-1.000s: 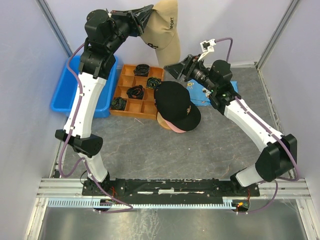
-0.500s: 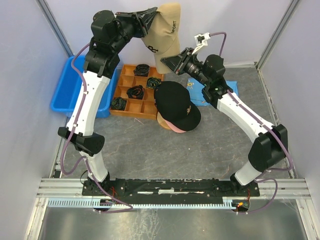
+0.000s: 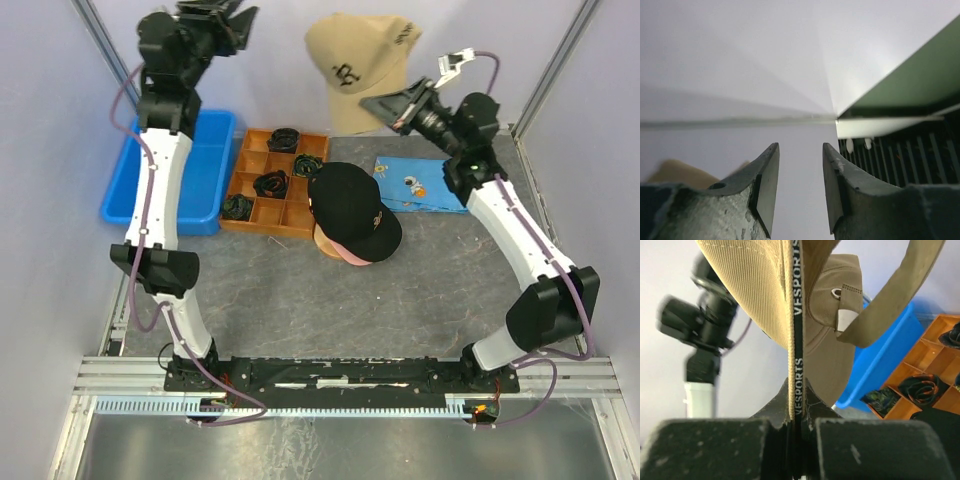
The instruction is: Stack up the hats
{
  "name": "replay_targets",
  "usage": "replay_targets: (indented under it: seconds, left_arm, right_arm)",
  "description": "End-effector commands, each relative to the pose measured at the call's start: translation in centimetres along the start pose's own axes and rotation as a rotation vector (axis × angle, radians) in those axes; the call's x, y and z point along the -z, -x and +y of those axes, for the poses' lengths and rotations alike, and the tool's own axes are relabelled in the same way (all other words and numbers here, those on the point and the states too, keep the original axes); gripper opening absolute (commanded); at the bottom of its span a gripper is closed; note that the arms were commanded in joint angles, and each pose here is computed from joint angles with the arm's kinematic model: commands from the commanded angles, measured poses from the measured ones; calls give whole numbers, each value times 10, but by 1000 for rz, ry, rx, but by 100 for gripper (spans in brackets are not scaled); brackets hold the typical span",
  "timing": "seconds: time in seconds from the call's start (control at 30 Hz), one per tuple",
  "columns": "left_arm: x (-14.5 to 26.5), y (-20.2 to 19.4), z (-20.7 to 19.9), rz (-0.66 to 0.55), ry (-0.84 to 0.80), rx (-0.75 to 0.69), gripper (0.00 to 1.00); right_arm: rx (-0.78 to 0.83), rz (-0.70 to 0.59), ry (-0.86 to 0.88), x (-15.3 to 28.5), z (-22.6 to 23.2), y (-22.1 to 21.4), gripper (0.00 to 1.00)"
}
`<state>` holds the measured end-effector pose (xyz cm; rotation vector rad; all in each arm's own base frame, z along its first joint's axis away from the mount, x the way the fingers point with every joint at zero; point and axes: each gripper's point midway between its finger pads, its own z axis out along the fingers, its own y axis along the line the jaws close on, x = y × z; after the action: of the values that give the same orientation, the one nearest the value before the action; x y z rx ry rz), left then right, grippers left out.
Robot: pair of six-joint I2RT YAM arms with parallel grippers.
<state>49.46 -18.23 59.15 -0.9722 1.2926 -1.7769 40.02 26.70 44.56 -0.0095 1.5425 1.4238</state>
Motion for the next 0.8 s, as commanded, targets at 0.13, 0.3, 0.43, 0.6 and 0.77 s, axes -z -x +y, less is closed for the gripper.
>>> replay_targets:
  seconds: [0.13,0.3,0.43,0.6,0.77]
  left_arm:
    - [48,63,4,-73,5,-454,52]
    - [67,50,98,93,149,-483,53]
    - [85,24,136,228,134,-415,53]
    - [99,3,122,328,-80,-182,65]
    - [113,-3,88,358,-279,7,71]
  right_arm:
    - [-526,-21,312,33,62,66,0]
    - [-869,-18,544,39,75,91,0]
    - [-1041,56,611,31,93,87,0]
    - [-1073,176,607,20,120,63,0]
    - [-1040,248,564,23,121,43,0]
